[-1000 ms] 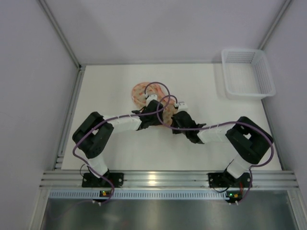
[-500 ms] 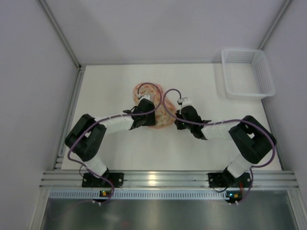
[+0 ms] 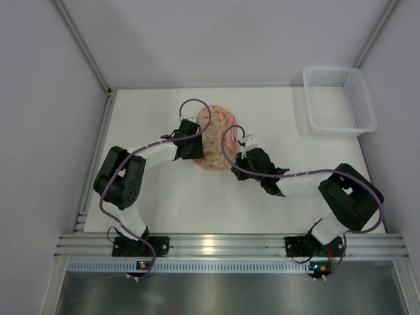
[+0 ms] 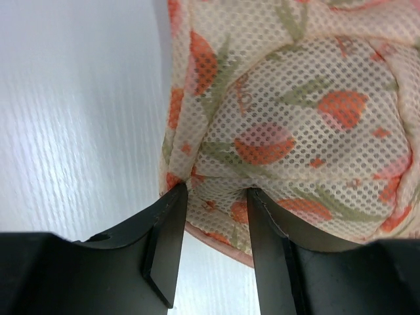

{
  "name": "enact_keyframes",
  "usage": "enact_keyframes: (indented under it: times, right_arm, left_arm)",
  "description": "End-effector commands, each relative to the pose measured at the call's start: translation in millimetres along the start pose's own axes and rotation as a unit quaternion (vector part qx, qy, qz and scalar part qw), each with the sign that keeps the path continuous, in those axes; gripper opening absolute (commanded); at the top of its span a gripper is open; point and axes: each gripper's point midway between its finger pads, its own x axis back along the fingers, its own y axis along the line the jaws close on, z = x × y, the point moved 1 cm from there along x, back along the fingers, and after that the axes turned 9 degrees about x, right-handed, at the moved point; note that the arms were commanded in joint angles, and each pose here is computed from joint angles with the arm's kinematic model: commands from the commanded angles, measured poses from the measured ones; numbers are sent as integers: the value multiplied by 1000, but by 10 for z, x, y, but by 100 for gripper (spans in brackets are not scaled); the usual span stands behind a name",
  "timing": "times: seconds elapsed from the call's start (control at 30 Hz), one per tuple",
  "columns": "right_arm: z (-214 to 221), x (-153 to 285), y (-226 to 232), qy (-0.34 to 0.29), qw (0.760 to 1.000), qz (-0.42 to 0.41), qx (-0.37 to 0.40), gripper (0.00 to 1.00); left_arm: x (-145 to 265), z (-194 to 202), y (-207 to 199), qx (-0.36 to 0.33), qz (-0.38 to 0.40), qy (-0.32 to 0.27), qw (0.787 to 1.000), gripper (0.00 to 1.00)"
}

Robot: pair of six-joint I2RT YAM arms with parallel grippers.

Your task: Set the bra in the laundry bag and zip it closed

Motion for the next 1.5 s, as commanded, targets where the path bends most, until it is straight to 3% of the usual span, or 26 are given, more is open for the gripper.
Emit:
enact_keyframes:
  times: [0.0, 0.27, 0.43, 0.6, 1.07, 1.47]
  right_arm:
    - [231, 1, 24, 30, 999, 19, 9, 0]
    - [159, -305, 297, 20, 999, 10, -29, 0]
    - [60, -441, 338, 16, 999, 13, -29, 0]
    - [19, -476, 376, 5, 999, 8, -44, 0]
    - [19, -476, 349, -5, 998, 32, -48, 0]
    - [12, -465, 159, -2, 997, 67, -35, 0]
  left_arm:
    - [-119, -180, 591, -29, -112, -8, 993, 48]
    - [-166, -468, 201, -60, -38, -23, 997, 46]
    - [497, -699, -112, -36, 23, -89, 995, 48]
    - [822, -611, -434, -7, 58, -115, 992, 50]
    - [182, 92, -687, 4, 25, -76, 997, 47]
    - [-142, 650, -187, 4, -64, -28, 998, 46]
